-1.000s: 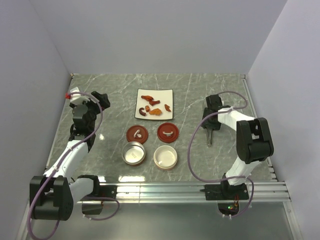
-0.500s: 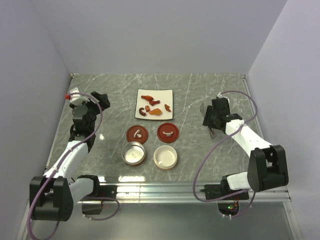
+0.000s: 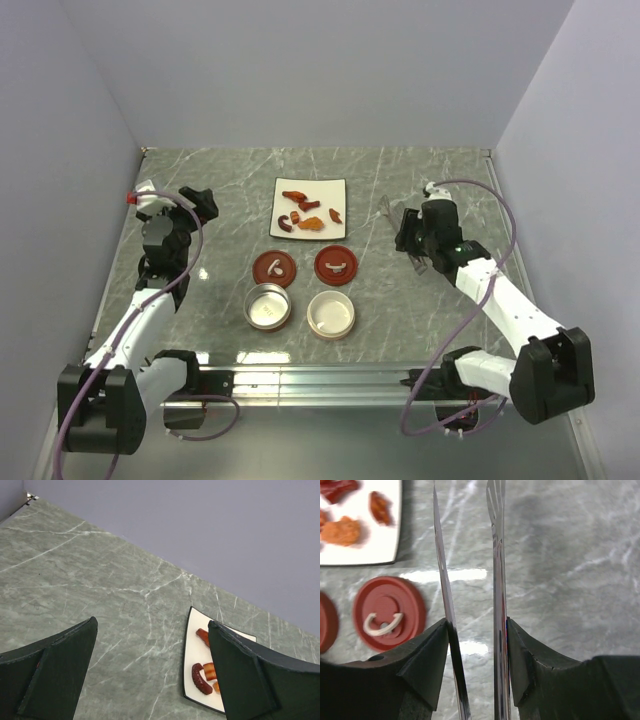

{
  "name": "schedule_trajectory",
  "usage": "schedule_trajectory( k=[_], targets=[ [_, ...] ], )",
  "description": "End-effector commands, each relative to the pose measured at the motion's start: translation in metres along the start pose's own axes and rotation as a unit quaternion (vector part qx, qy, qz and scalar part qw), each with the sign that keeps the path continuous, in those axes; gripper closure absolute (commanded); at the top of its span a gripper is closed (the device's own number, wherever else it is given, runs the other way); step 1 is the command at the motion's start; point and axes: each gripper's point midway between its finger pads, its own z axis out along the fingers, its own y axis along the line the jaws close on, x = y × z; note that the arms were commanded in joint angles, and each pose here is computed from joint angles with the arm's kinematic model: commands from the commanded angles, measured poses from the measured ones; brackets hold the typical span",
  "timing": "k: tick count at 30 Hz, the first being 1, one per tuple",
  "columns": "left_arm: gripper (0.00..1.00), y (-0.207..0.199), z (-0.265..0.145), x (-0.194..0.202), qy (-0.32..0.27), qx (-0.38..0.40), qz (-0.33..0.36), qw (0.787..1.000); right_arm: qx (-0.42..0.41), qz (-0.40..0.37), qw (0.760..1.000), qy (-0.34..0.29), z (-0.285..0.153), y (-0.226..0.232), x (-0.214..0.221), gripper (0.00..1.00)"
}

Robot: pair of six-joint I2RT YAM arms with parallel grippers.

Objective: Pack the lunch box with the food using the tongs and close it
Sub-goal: Grab the clamp with the right arm, then pick up the food using the clamp

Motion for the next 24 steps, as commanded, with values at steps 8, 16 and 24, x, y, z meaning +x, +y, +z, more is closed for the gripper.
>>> schedule_trajectory(
  k=[8,16,24],
  targets=[
    [0.01,-0.005,0.004,-0.002,-0.003,0.007,-0.004,1.000,-0.102,-0.086,0.988,-0.073,-0.016,0.062,-0.021,0.45],
    [0.01,-0.017,0.002,0.010,-0.002,-0.005,0.036,0.999,-0.124,-0.166,0.975,-0.085,-0.008,0.099,-0.015,0.45],
    [0.01,-0.021,0.000,0.016,0.002,-0.004,0.039,0.999,-0.087,-0.237,0.965,-0.070,0.010,0.117,-0.001,0.45]
  ],
)
